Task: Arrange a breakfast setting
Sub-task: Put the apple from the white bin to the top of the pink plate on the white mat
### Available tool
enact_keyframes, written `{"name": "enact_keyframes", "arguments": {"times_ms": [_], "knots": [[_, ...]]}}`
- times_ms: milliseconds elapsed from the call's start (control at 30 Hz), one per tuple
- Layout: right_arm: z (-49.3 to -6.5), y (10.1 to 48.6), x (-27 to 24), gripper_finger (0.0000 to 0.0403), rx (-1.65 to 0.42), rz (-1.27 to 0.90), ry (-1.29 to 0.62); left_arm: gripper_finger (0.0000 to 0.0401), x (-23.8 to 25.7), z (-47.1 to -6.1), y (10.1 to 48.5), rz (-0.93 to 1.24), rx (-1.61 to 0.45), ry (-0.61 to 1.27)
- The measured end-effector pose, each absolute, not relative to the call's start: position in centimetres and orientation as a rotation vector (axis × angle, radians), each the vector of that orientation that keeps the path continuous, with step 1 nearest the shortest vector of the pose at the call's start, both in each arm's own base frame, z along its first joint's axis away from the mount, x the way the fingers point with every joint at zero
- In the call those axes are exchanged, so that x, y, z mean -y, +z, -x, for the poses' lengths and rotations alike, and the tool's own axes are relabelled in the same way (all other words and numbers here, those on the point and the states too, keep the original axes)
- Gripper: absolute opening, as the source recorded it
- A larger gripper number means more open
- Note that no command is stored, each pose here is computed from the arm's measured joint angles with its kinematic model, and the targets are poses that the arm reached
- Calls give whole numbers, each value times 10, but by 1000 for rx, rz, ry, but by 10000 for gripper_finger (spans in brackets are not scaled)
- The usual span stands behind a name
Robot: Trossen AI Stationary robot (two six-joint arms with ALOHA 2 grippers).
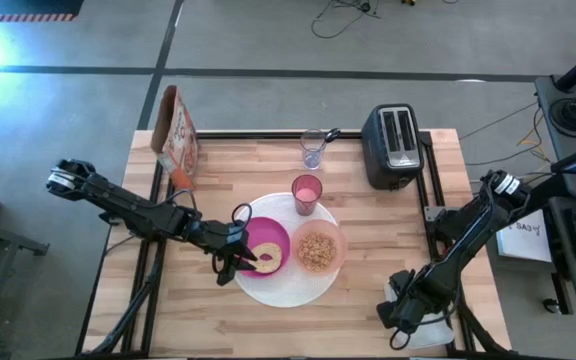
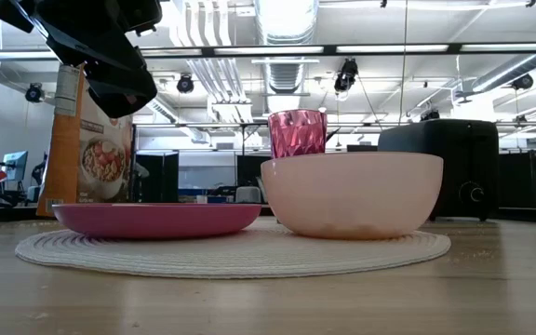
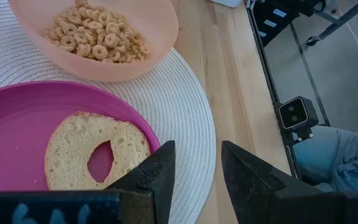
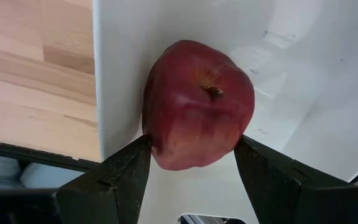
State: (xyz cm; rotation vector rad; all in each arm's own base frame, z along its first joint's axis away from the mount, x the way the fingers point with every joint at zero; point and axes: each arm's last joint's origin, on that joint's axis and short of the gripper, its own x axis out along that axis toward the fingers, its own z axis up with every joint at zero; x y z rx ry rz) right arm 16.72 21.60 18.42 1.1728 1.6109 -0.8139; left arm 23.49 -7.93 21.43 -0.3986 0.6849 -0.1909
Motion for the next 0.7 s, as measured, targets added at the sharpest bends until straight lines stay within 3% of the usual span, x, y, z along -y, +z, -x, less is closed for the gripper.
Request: {"name": "enact_keyframes", "arguments": {"times_ms": [700], "knots": [[-168, 145, -217, 221, -1645, -1001, -859, 113, 80, -236, 216, 405, -660, -198]]}}
